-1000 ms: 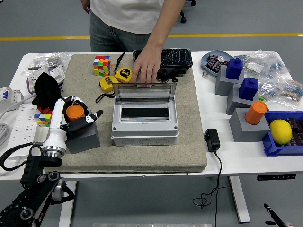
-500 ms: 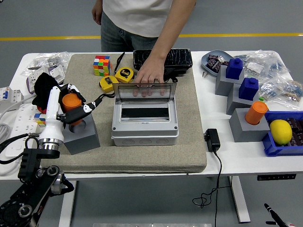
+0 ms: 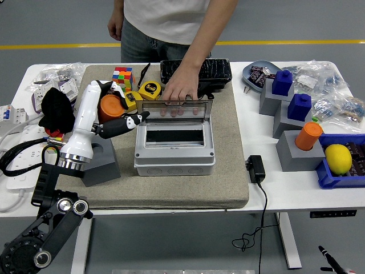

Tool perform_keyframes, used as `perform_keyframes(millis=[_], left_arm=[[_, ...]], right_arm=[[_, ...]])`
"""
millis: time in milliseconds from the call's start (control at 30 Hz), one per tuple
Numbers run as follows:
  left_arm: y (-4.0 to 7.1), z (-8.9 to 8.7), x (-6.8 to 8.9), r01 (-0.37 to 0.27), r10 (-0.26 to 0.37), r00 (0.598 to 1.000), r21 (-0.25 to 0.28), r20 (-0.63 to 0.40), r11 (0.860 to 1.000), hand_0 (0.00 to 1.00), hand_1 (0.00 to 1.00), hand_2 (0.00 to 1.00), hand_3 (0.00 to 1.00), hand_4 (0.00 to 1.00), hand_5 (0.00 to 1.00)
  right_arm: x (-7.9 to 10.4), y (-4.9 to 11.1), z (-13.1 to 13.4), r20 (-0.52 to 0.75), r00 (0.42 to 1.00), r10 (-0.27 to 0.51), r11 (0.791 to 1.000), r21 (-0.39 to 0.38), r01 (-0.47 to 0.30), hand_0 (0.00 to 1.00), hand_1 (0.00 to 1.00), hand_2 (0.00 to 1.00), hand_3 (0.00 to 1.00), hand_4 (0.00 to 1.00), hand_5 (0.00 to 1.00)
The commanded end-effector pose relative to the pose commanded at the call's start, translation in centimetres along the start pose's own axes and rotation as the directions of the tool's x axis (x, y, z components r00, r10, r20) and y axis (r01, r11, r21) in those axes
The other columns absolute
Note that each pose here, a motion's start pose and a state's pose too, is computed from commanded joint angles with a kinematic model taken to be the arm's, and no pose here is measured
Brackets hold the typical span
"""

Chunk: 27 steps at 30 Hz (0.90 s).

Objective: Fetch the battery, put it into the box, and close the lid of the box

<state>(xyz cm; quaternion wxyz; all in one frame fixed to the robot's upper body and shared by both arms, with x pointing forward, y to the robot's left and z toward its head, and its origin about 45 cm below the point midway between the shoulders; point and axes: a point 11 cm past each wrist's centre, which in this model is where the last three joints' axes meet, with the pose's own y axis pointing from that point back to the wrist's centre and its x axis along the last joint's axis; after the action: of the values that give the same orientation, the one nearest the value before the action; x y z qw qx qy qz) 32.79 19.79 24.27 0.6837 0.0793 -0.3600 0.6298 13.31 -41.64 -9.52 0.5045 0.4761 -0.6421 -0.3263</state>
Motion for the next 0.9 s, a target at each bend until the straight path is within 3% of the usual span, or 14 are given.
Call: perform_keyframes(millis=[33, 200, 233, 267, 433, 467, 500, 700, 900], left_arm=[[-0.1, 0.3, -0.4, 0.018, -0.017, 1.0, -0.013, 0.023, 1.0, 0.07, 0.002, 0.002, 0.002, 0.998, 0.126], [-0.6, 1.2, -2.4, 0.093, -0.087, 0.991, -0.056, 0.098, 0.994, 0.07, 0.002, 0.002, 0.002, 0.998, 0.126], [-0.6, 1.3, -2.9, 0.11, -0.102, 0.989, -0.064, 0.106, 0.992, 0.067, 0.002, 0.002, 0.002, 0.998, 0.189], [-0.6, 1.5, -3.3, 0.121, -0.113, 0.987, -0.069, 0.113, 0.99, 0.067, 0.002, 0.002, 0.002, 0.998, 0.189], [-0.5, 2.2, -6.3, 0.217, -0.202, 0.97, -0.105, 0.134, 0.971, 0.067, 0.002, 0.002, 0.002, 0.998, 0.189], [-0.5, 2.3, -6.8, 0.233, -0.218, 0.967, -0.109, 0.131, 0.966, 0.063, 0.002, 0.002, 0.002, 0.998, 0.342], [-0.4, 2.5, -7.5, 0.253, -0.238, 0.963, -0.114, 0.129, 0.961, 0.063, 0.002, 0.002, 0.002, 0.998, 0.342], [-0.2, 2.7, -10.0, 0.318, -0.304, 0.945, -0.122, 0.123, 0.94, 0.066, 0.002, 0.002, 0.002, 0.998, 0.392], [-0.6, 2.1, -11.6, 0.341, -0.327, 0.936, -0.108, 0.126, 0.934, 0.067, 0.002, 0.002, 0.002, 0.998, 0.421]], right_arm=[[0.0, 0.0, 0.0, 0.0, 1.0, 0.0, 1.0, 0.0, 0.0, 0.82, 0.737, 0.682, 0.709, 0.998, 0.966], [0.1, 0.0, 0.0, 0.0, 1.0, 0.002, 1.0, -0.001, -0.002, 0.82, 0.737, 0.682, 0.709, 0.998, 0.966], [0.1, 0.0, 0.0, 0.0, 1.0, 0.002, 1.0, -0.001, -0.002, 0.82, 0.737, 0.682, 0.71, 0.998, 0.965], [0.1, 0.0, 0.0, 0.0, 1.0, 0.002, 1.0, -0.001, -0.002, 0.82, 0.737, 0.682, 0.71, 0.998, 0.965], [0.2, 0.0, -0.2, -0.002, 1.0, 0.003, 1.0, 0.001, -0.003, 0.82, 0.737, 0.682, 0.71, 0.998, 0.965], [0.2, 0.0, -0.2, -0.002, 1.0, 0.003, 1.0, 0.002, -0.003, 0.82, 0.737, 0.682, 0.71, 0.998, 0.966], [0.2, 0.0, -0.2, -0.003, 1.0, 0.003, 1.0, 0.002, -0.003, 0.82, 0.737, 0.682, 0.71, 0.998, 0.966], [0.2, 0.0, -0.1, -0.008, 1.0, 0.003, 1.0, -0.002, -0.003, 0.82, 0.737, 0.682, 0.71, 0.998, 0.968], [0.2, 0.0, 0.0, -0.012, 1.0, 0.003, 1.0, -0.004, -0.003, 0.821, 0.737, 0.682, 0.711, 0.998, 0.968]])
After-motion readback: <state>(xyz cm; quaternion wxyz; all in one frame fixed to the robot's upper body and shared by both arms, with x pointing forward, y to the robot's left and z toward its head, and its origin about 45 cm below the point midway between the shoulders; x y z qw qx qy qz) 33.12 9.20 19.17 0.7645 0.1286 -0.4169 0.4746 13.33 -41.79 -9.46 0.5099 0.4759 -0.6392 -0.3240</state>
